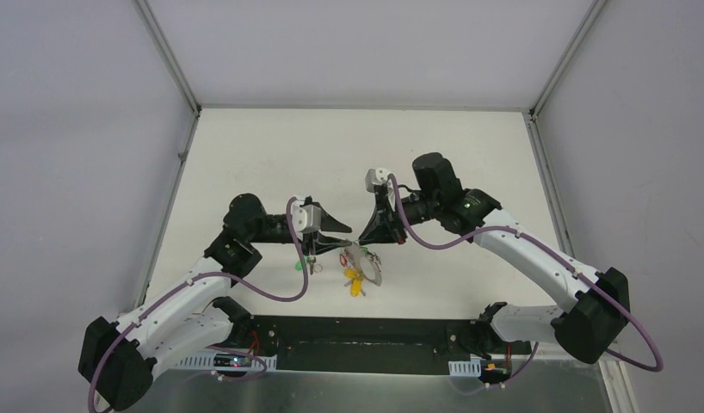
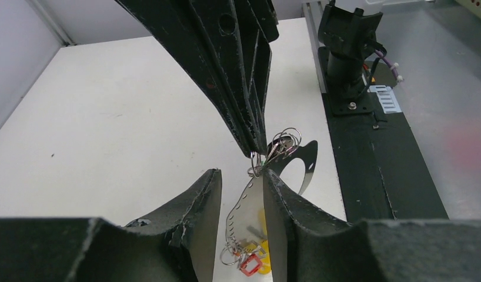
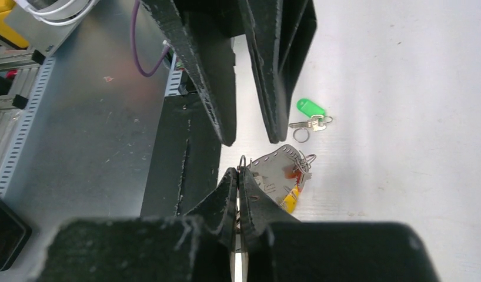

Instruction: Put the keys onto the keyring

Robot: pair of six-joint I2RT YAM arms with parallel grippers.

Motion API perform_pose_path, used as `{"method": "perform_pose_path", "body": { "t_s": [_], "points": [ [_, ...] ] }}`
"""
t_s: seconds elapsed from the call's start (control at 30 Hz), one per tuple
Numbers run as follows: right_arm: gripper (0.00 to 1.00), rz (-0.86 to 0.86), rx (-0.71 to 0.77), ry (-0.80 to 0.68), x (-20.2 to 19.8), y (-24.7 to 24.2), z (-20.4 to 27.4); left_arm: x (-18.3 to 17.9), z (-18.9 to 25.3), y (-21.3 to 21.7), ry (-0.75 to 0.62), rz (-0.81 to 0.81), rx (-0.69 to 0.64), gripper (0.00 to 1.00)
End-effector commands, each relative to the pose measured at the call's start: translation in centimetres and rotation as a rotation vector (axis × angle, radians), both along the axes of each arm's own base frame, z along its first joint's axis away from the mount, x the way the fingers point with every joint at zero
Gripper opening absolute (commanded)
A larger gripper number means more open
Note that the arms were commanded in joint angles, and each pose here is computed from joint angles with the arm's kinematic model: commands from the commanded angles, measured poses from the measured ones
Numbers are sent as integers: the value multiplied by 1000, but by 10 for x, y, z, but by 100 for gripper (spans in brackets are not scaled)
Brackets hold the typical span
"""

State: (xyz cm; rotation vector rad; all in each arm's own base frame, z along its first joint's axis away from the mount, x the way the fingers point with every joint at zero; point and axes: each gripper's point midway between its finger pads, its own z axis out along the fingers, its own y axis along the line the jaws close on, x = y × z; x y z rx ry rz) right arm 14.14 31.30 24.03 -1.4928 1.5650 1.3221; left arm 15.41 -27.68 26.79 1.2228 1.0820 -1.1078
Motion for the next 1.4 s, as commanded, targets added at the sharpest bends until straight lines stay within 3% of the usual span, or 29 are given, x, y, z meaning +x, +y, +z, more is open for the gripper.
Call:
{"method": "perform_pose_path", "body": {
  "t_s": [0.0, 0.2, 0.7, 1.0, 1.37],
  "points": [
    [0, -29, 103, -102, 10, 11, 36, 4, 12, 6, -11, 82, -16, 34],
    [0, -69, 150, -56, 8, 14, 34, 2, 13, 11, 46, 120, -36, 36],
    [0, -43, 176, -69, 0, 11, 24, -17, -3, 11, 1, 40, -13, 33],
    [0, -127, 3, 51, 8, 8, 11, -3, -11, 13, 79, 129, 9, 38],
    [0, -193, -270, 214, 9, 6, -2, -6, -11, 3, 101, 66, 37, 36]
  ]
}}
